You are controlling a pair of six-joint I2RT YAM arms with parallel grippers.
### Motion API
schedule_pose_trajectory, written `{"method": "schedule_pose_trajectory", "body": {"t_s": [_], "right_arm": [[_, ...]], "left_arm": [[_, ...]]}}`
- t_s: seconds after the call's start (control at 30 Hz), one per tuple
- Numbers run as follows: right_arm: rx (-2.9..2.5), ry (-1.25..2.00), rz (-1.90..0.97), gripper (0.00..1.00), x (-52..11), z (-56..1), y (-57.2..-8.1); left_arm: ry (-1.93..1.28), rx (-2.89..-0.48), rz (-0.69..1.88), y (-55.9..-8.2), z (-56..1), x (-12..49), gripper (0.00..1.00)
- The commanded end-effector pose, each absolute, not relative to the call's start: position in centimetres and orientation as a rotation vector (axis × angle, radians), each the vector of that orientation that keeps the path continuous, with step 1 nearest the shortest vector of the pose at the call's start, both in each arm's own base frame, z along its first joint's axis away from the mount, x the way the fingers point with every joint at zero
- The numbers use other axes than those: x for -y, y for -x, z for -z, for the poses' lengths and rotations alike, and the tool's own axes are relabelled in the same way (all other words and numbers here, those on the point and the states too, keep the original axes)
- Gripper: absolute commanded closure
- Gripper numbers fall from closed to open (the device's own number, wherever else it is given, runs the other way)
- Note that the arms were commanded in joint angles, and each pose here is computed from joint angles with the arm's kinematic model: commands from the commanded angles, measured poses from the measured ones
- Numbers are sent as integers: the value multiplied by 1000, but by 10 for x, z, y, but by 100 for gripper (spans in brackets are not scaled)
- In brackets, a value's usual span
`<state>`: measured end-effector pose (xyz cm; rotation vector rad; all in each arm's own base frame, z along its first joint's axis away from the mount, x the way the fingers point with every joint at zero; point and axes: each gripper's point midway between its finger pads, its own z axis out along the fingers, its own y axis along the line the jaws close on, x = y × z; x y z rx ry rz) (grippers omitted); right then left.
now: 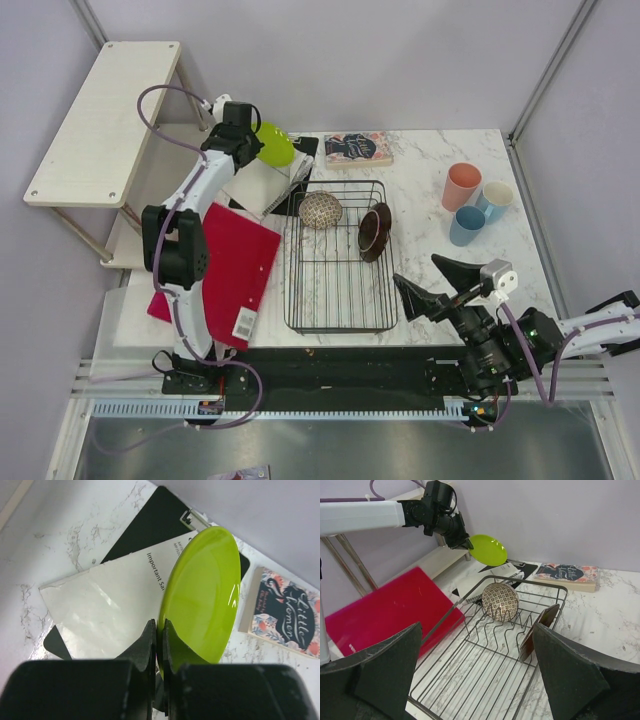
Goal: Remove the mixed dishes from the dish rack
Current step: Place the plate at the center of the board.
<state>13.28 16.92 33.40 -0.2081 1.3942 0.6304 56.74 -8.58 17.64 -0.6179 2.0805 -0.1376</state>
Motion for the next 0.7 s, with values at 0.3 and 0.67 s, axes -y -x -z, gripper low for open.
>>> {"method": "schedule_pose_trajectory", "body": {"t_s": [0.3,0.67], "right_arm": [[-1394,193,-640,2,-169,-333,-133],[-1417,187,-630,2,-168,-328,-134]], "left_arm": [[567,-1945,236,-570,-243,91,98],[608,-2143,163,-579,-144,90,98]]}}
